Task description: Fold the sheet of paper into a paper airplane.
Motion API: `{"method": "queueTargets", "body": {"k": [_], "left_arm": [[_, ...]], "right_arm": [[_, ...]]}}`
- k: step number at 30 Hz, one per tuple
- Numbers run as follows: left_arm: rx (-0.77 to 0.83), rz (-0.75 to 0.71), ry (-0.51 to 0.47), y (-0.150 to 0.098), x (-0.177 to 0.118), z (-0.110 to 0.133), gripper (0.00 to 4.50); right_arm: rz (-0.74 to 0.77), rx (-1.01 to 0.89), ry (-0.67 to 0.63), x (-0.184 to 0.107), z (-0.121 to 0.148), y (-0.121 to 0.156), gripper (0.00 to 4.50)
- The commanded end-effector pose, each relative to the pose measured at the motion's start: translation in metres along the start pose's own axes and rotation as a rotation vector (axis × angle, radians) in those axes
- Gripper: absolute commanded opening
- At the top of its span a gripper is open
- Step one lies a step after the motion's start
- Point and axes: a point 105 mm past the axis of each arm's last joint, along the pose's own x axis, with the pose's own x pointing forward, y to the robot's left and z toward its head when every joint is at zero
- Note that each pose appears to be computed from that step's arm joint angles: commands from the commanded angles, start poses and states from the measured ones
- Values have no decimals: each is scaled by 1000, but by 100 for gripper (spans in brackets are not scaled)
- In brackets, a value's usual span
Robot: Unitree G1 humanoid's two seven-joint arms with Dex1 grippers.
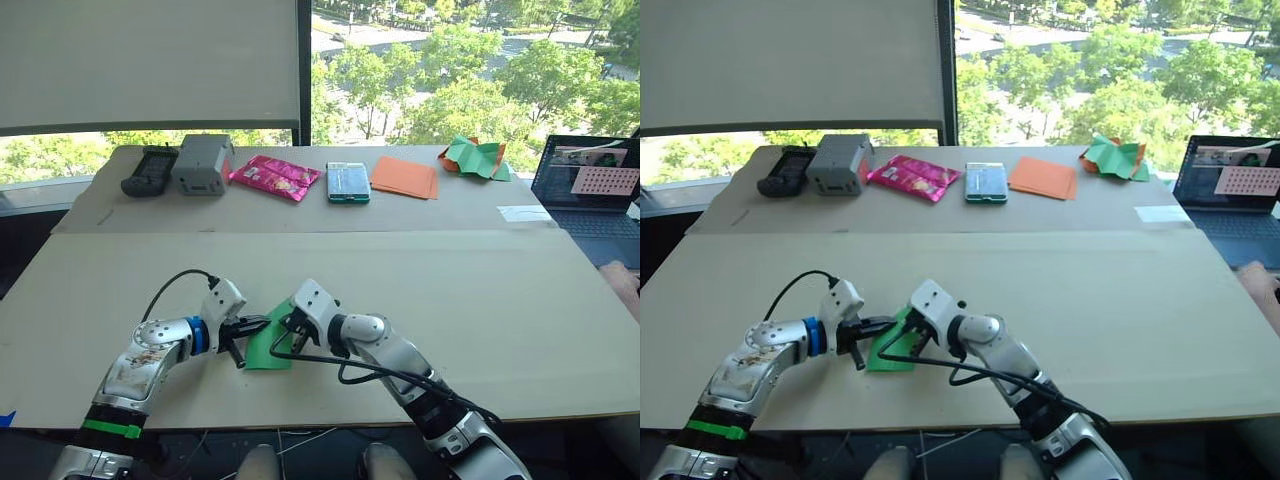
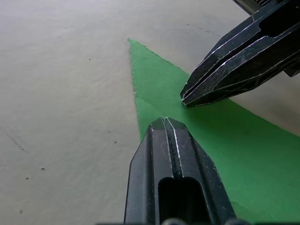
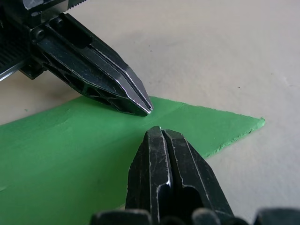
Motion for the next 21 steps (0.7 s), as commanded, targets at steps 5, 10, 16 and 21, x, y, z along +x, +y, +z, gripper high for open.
{"method": "queueTargets", "body": {"k": [5, 10, 16, 21], "left_arm": [[14, -20, 89, -3, 5, -23, 0], [17, -28, 93, -7, 4, -25, 0], [18, -32, 93, -11, 3, -27, 0], [13, -33, 88, -14, 1, -27, 0]], "right_arm": [[-41, -29, -49, -3, 12, -18, 3], [-50, -12, 38, 2, -13, -29, 3], [-61, -2, 64, 6, -22, -44, 3], [-70, 5, 75, 10, -25, -52, 3]]}}
